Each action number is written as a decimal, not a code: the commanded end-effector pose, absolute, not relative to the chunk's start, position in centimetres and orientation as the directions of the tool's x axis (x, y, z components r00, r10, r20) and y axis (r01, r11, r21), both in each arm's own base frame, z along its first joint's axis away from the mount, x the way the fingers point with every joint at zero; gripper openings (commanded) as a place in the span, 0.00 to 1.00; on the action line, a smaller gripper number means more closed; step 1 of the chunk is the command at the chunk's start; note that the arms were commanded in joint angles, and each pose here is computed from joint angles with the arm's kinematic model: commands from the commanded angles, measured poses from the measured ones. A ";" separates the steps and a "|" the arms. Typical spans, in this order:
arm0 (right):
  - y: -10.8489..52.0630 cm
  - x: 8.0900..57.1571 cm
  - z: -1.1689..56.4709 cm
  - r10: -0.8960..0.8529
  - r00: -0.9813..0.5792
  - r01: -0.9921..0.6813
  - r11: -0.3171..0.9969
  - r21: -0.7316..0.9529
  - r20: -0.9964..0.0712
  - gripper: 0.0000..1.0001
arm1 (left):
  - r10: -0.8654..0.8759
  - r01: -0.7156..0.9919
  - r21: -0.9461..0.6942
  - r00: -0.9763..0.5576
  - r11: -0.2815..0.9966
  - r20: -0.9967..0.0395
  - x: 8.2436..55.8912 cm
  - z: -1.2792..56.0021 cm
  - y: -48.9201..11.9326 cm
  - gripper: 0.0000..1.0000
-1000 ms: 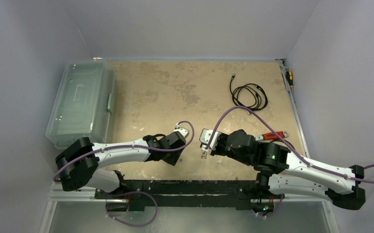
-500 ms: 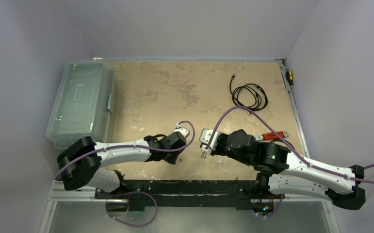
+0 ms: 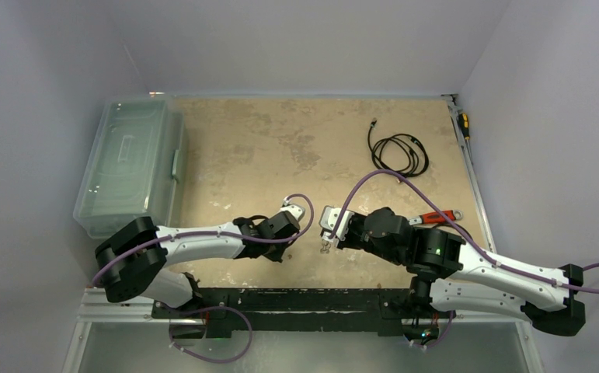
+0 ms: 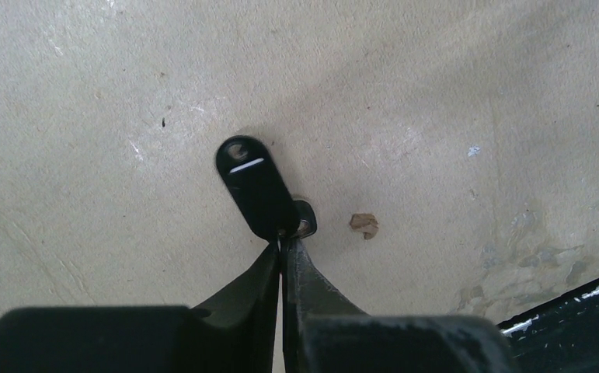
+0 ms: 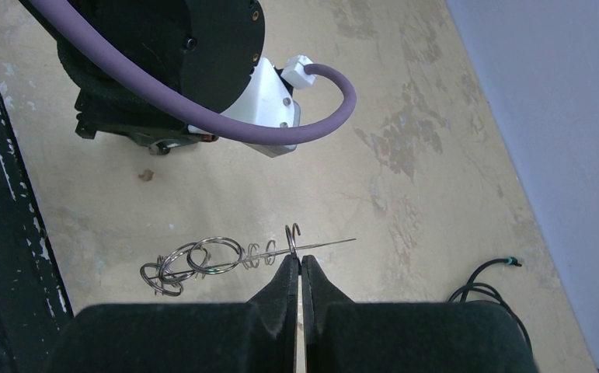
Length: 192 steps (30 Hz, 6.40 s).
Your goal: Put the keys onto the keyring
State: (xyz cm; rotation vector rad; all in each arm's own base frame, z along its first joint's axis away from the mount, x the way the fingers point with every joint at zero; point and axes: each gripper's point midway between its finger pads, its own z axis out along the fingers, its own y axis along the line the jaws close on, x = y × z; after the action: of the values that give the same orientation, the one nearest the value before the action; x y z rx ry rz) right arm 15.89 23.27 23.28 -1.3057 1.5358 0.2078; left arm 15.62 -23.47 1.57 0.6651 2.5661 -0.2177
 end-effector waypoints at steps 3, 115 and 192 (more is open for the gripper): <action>23.9 15.9 24.7 -0.556 0.176 -0.789 0.413 -0.454 -0.812 0.00 | 0.389 0.489 -0.067 -0.764 0.870 -0.515 15.6 2.7 -24.2 0.00; 27.3 14.3 25.2 -0.529 0.181 -0.871 0.305 -0.385 -0.829 0.00 | 0.414 0.742 -0.118 -0.490 0.659 -0.767 15.0 16.4 -25.8 0.00; 30.4 8.1 23.8 -0.411 0.223 -0.974 -0.063 -0.216 -0.884 0.00 | 0.351 0.973 0.214 0.231 -0.085 -0.907 7.2 20.8 -29.3 0.00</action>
State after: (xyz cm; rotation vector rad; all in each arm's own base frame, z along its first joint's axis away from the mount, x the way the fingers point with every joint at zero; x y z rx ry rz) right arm 7.96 29.38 20.91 -1.6660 1.4011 0.7861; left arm 8.13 -28.63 20.22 1.5890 1.3511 -0.8212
